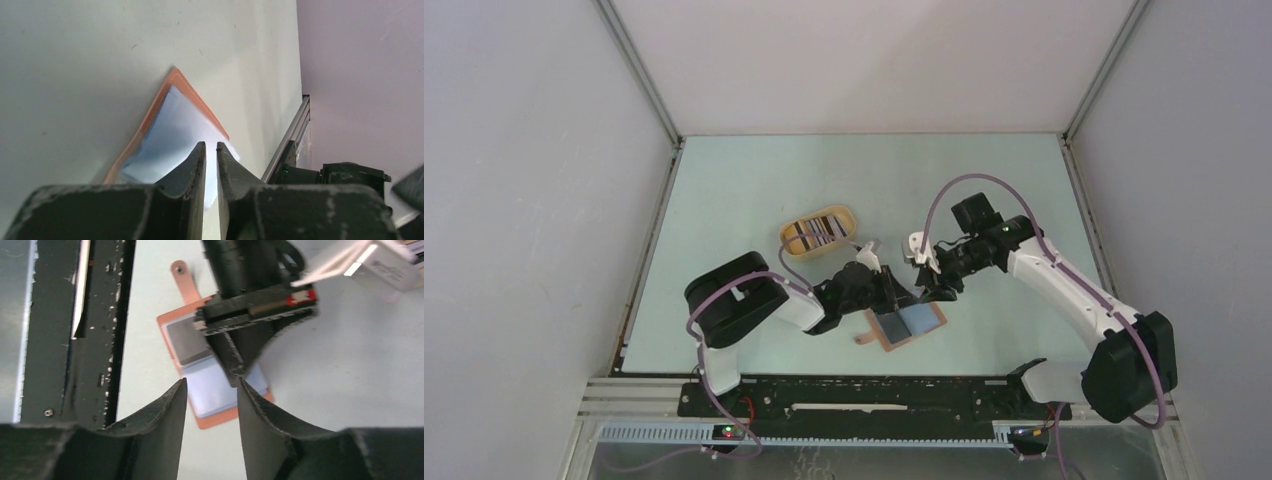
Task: Put the credit cards into the card holder
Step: Turn over the card slot in the card holder.
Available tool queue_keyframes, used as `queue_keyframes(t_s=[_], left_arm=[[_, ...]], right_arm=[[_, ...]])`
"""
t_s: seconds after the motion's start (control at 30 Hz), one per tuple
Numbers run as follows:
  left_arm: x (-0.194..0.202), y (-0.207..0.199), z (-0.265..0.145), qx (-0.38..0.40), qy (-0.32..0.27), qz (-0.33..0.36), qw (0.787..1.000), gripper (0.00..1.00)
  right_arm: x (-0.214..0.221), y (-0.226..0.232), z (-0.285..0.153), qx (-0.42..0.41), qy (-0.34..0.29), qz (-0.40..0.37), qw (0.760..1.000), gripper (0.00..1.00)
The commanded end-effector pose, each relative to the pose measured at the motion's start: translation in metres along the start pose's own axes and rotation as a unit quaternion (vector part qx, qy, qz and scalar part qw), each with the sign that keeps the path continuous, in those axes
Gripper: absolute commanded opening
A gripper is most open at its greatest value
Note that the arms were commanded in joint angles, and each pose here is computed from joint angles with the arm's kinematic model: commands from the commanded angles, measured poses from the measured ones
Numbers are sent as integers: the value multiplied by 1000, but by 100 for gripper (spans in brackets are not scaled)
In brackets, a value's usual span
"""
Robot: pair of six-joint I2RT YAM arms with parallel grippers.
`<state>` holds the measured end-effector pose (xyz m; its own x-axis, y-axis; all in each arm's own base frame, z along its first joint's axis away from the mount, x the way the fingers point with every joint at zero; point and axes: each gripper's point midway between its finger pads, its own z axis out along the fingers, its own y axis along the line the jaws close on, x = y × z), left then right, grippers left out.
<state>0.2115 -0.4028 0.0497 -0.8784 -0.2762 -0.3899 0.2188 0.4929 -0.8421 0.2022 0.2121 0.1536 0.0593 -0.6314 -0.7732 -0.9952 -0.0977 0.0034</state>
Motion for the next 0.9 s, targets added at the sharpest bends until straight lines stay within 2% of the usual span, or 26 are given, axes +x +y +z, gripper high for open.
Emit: queue_keyframes(t_s=[0.0,0.13,0.17,0.33,0.5,0.67,0.87], left_arm=[[3,-2,15,-2,18,18,1000,18],[7,14,23,-25,24,14,999,18],[8,17,23,-28,24,12,999,18],[-3,16,16,-32,2,20,999,19],[-15,7,-1,-30,-22,40,998,27],[-24,-2,-18,-21,-42,59,997,31],[-31,5,-43,-33,-74,87,993,36]], right_arm=[[12,10,7,-10,-2,-30,999,43],[47,6,26,-21,60,-32,997,11],[59,7,32,-21,83,-35,996,9],[92,-1,52,-6,157,-67,985,2],[110,-9,56,4,199,-61,978,1],[117,-10,60,2,209,-49,977,1],[103,-11,56,9,181,-38,983,3]])
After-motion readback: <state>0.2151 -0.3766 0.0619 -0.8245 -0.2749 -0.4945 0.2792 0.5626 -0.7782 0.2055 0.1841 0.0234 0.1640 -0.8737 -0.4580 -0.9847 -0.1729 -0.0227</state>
